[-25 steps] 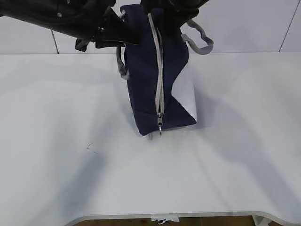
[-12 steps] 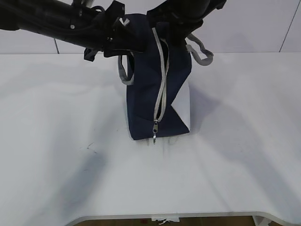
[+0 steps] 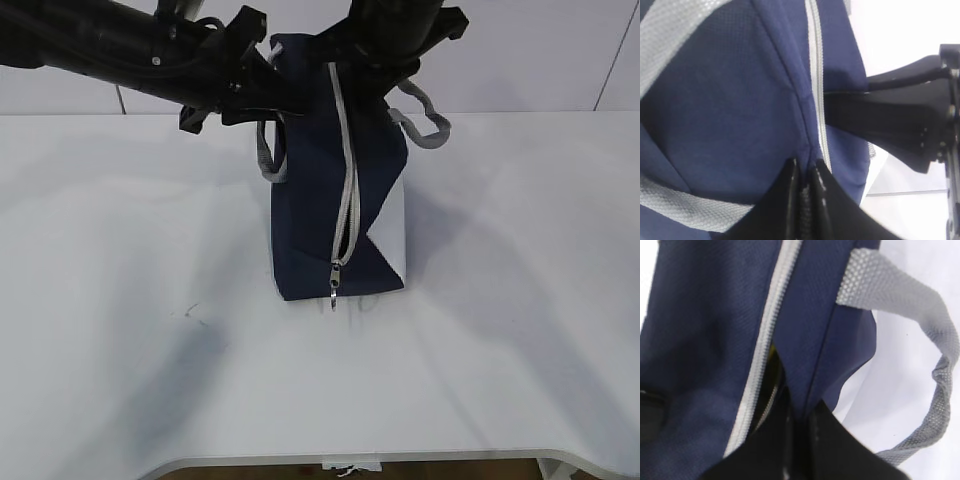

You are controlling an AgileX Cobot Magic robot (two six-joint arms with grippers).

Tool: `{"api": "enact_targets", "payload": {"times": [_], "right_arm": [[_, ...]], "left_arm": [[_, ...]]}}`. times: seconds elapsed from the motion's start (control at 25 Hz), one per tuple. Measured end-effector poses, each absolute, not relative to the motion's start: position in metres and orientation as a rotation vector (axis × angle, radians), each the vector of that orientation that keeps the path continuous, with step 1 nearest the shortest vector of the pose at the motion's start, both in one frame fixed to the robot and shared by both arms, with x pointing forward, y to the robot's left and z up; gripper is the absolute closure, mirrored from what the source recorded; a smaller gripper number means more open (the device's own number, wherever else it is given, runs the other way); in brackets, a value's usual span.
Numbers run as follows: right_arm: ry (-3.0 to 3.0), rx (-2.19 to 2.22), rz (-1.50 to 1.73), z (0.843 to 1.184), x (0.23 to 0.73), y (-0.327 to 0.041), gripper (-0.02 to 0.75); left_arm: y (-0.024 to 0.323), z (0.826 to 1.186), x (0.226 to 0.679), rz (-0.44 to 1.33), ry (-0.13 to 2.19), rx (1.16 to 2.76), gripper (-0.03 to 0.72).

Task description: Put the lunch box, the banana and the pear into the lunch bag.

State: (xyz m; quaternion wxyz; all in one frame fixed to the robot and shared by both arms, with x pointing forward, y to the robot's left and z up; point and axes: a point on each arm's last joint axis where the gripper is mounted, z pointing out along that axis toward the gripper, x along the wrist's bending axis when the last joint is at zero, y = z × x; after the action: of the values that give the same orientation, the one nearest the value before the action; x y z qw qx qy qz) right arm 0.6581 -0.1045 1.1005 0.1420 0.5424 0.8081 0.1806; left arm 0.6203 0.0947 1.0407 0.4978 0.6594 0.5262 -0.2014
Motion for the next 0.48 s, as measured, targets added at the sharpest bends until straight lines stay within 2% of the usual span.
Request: {"api": "enact_targets", "payload": {"times": [0.12, 0.28, 0.4, 0.48], "right_arm": [[2.32, 1.587, 0.528, 1.101, 0.658, -0.104, 0.628], [2.314, 1.602, 0.538, 1.101, 0.658, -0.104, 0.43], [2.305, 1.598, 0.553, 1.107, 0.656, -0.105, 0.365], [2.288, 1.589, 0.584, 1.119, 0.651, -0.107, 0.353]], "left_arm": [[0.095, 1.041, 0.62, -0.487, 1.273, 1.598, 0.64], [0.095, 1.041, 0.62, -0.491, 1.272, 1.6, 0.487], [0.094, 1.041, 0.619, -0.499, 1.268, 1.603, 0.386], [0.095, 1.041, 0.619, -0.505, 1.266, 1.605, 0.357]]}}
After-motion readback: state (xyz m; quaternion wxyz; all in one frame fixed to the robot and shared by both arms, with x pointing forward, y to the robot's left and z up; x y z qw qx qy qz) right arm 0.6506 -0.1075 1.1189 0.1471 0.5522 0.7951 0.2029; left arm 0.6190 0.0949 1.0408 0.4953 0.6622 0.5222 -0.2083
